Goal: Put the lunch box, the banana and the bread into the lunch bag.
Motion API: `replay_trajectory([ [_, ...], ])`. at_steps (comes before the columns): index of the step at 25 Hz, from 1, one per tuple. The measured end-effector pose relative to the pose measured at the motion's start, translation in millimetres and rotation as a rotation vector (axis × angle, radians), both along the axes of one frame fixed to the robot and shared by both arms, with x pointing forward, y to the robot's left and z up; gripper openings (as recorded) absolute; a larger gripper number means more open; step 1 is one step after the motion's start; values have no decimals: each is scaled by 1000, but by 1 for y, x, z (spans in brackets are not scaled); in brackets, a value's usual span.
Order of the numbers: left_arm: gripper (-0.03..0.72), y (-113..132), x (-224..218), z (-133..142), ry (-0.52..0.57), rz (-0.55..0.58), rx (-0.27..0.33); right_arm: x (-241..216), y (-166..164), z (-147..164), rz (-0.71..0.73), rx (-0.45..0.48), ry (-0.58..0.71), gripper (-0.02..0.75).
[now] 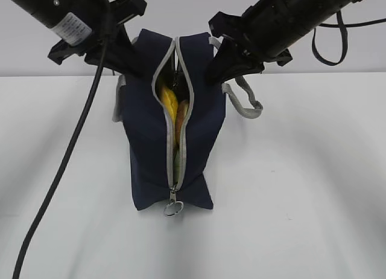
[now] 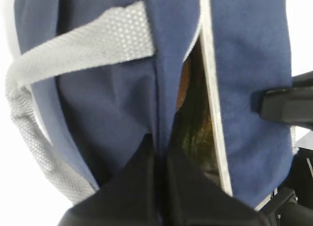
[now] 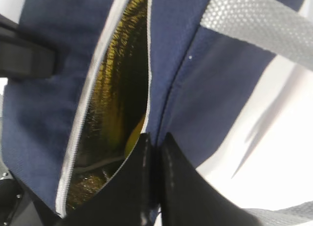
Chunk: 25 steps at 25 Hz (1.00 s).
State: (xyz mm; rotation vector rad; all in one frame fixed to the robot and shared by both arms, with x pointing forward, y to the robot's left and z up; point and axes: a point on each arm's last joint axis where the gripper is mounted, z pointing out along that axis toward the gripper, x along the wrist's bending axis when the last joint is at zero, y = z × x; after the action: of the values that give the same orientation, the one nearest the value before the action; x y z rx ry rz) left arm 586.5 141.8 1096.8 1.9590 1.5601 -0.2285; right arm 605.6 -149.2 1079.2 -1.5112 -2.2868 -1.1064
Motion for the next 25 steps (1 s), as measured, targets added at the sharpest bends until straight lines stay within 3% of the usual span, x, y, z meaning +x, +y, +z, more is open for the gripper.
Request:
replay_trajectory([
  [9,-2,-29,18,4,-29,-64,-13,0,-12,4,-38,-142,-1,3],
  [15,-2,-33,26,0,-26,-65,-22,5,-19,20,-50,-152,-45,3],
  [25,-2,-38,37,-17,1,-50,-35,10,-23,18,-59,-195,-58,3],
])
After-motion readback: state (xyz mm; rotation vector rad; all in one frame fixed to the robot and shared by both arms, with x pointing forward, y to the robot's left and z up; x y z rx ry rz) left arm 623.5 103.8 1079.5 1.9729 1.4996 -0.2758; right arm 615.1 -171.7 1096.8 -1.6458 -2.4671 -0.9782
